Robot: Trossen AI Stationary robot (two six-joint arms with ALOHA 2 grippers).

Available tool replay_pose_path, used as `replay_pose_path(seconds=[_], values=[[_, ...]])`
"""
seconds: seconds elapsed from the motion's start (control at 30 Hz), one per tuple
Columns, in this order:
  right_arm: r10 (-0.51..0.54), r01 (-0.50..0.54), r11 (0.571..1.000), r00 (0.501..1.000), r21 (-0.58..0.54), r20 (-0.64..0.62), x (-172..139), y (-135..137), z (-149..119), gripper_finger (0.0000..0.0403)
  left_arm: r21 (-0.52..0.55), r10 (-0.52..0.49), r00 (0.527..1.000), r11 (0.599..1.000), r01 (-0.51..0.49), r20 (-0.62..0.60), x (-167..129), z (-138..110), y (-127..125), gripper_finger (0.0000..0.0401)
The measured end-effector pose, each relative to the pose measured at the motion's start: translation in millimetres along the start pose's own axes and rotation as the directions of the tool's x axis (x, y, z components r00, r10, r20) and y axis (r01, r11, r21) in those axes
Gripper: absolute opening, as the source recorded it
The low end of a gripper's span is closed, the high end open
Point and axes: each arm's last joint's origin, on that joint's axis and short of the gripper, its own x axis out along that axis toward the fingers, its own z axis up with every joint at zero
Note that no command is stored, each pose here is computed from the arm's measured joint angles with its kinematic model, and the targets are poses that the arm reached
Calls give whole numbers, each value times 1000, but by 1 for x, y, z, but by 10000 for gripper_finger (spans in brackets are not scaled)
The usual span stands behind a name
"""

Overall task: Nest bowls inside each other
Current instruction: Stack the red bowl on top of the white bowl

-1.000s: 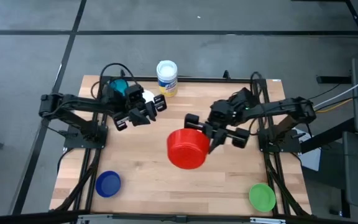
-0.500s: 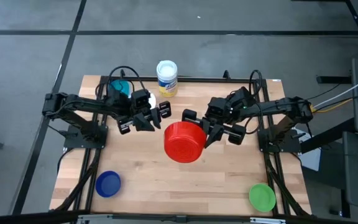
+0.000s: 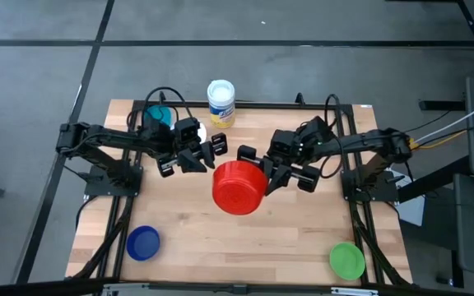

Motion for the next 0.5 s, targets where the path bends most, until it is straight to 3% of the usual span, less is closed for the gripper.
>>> replay_pose_path(seconds=[0.5], values=[[-22, 22, 1000, 1000, -3, -3, -6, -7, -1, 0, -8, -6, 1000, 1000, 6, 10, 9, -9, -6, 83]])
